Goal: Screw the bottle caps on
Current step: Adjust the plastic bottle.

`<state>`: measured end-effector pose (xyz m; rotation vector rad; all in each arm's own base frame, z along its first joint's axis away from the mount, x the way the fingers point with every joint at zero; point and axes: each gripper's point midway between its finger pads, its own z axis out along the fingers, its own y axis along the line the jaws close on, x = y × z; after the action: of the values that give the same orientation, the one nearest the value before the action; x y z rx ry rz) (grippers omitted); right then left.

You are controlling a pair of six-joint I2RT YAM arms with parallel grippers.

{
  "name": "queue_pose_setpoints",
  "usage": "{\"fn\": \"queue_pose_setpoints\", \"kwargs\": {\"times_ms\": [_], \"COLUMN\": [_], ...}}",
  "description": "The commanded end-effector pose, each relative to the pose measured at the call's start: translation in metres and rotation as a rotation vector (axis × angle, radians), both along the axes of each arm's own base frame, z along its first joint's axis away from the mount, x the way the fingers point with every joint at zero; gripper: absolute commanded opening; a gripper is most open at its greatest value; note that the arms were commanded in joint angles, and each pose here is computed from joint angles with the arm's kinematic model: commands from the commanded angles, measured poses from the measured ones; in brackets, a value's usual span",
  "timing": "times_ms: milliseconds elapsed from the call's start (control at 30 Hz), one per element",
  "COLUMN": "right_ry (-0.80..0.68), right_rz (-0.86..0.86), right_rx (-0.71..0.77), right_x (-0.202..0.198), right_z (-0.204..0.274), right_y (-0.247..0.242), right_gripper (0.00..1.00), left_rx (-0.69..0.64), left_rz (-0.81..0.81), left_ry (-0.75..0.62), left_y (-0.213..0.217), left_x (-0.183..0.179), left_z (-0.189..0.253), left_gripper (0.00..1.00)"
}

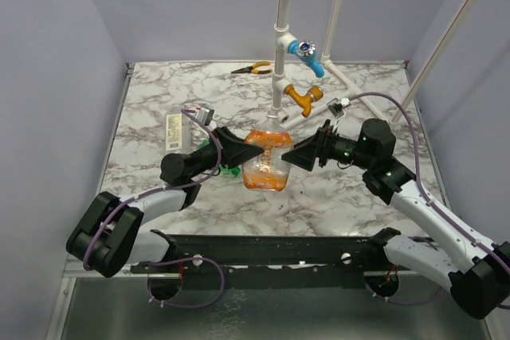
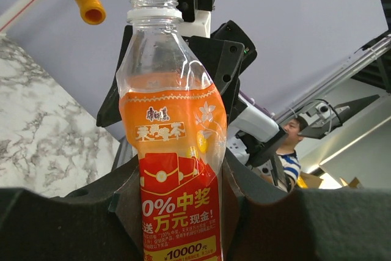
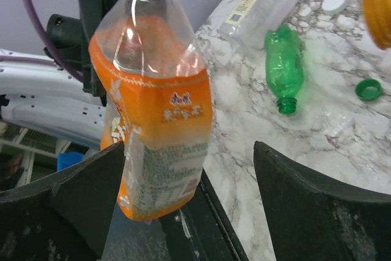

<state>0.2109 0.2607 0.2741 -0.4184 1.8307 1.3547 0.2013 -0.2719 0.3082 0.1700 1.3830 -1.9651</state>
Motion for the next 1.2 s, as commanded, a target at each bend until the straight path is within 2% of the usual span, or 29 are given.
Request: {"fn": "queue_pose_setpoints", "kwargs": {"times_ms": [0,100,200,267,400,433,467,533,567,633,667,767,867,1033,1167], "right_ry": [-0.08,-0.065,-0.05,-0.047,-0.068,-0.071,-0.077,-0.078,-0.078,-0.077,-0.085,-0.075,-0.049,-0.012,0.014], "right_rz": [0.121,0.117,0.137,0.12,0.007,-0.024,-0.06,-0.105,-0.13,-0.184,-0.209,-0.263,-0.295,-0.391,-0.4], "right_rx": [0.077,0.085,0.112,0.121,0.115,0.108,0.102,0.092,0.088,0.072,0.068,0.021,-0.083,-0.239,-0.287], "right_x": [-0.014,-0.016,-0.02,-0.02,-0.01,-0.008,-0.006,-0.005,-0.005,-0.004,-0.005,-0.007,-0.009,-0.006,-0.009], "right_z": [0.028,0.025,0.022,0.021,0.026,0.027,0.027,0.026,0.025,0.021,0.022,0.014,-0.005,-0.046,-0.065], "right_y": [0.02,0.032,0.039,0.042,0.03,0.025,0.02,0.012,0.007,-0.004,-0.01,-0.024,-0.036,-0.061,-0.068], "right_gripper": [0.86,0.75,0.71,0.63,0.22,0.12,0.02,0.0,0.0,0.0,0.0,0.0,0.0,0.0,0.0], "left_rx": [-0.1,-0.108,-0.103,-0.091,-0.044,-0.003,0.041,0.162,0.243,0.364,0.416,0.591,0.837,1.214,1.487], "left_rz": [-0.079,-0.061,-0.038,-0.027,-0.002,0.023,0.073,0.197,0.282,0.434,0.5,0.68,0.858,0.967,1.003], "left_ry": [-0.159,-0.176,-0.175,-0.177,-0.169,-0.143,-0.151,-0.101,-0.071,-0.015,0.0,0.074,0.209,0.292,0.36], "left_y": [0.007,0.003,-0.003,-0.009,-0.013,-0.014,-0.013,-0.007,-0.001,0.017,0.027,0.056,0.088,0.103,0.123], "left_x": [-0.028,-0.028,-0.025,-0.024,-0.02,-0.014,-0.01,0.008,0.021,0.04,0.048,0.072,0.101,0.151,0.19], "left_z": [0.036,0.036,0.035,0.032,0.028,0.022,0.02,0.006,-0.006,-0.019,-0.024,-0.04,-0.073,-0.105,-0.141], "left_gripper": [0.0,0.0,0.0,0.0,0.0,0.12,0.28,0.55,0.73,0.94,0.98,0.99,0.99,0.99,0.98]}}
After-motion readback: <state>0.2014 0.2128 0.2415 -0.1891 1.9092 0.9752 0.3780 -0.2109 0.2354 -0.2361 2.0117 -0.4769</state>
